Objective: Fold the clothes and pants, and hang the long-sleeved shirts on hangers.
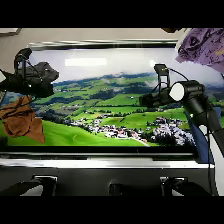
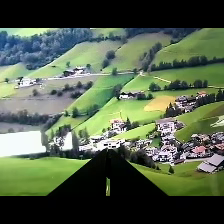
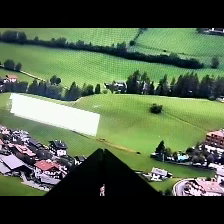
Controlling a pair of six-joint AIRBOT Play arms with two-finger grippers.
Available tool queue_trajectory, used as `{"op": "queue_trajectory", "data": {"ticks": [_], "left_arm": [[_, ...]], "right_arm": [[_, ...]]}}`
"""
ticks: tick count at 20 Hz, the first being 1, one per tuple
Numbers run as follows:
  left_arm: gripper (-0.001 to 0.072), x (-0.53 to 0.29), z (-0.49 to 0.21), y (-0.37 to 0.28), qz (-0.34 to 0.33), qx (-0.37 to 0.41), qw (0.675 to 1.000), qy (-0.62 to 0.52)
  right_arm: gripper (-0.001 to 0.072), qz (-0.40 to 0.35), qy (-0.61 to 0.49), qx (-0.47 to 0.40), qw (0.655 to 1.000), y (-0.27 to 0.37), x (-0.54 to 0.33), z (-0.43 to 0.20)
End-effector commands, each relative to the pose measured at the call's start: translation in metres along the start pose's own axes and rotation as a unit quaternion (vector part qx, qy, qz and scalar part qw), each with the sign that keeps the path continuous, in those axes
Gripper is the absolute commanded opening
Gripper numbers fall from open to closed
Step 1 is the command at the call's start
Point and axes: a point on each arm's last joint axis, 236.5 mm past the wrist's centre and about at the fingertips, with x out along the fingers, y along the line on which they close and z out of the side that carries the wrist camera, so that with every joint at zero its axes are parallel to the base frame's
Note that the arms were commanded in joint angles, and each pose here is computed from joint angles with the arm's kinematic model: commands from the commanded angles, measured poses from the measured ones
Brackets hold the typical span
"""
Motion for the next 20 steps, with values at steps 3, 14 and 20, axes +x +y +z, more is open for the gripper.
{"op": "queue_trajectory", "data": {"ticks": [3, 14, 20], "left_arm": [[0.0022, -0.0003, 0.0001, 0.0003, 0.000, 0.000, 1.000, 0.000], [0.0022, -0.0003, 0.0000, 0.0003, 0.000, 0.000, 1.000, 0.000], [0.0022, 0.0018, 0.0028, 0.0006, 0.000, -0.001, 1.000, -0.005]], "right_arm": [[0.0032, 0.000, -0.001, 0.000, 1.000, 0.0005, -0.0006, 0.0004], [0.0032, 0.000, -0.001, 0.000, 1.000, 0.0005, -0.0006, 0.0004], [0.0032, 0.001, -0.003, 0.000, 1.000, 0.0008, -0.0004, 0.0017]]}}
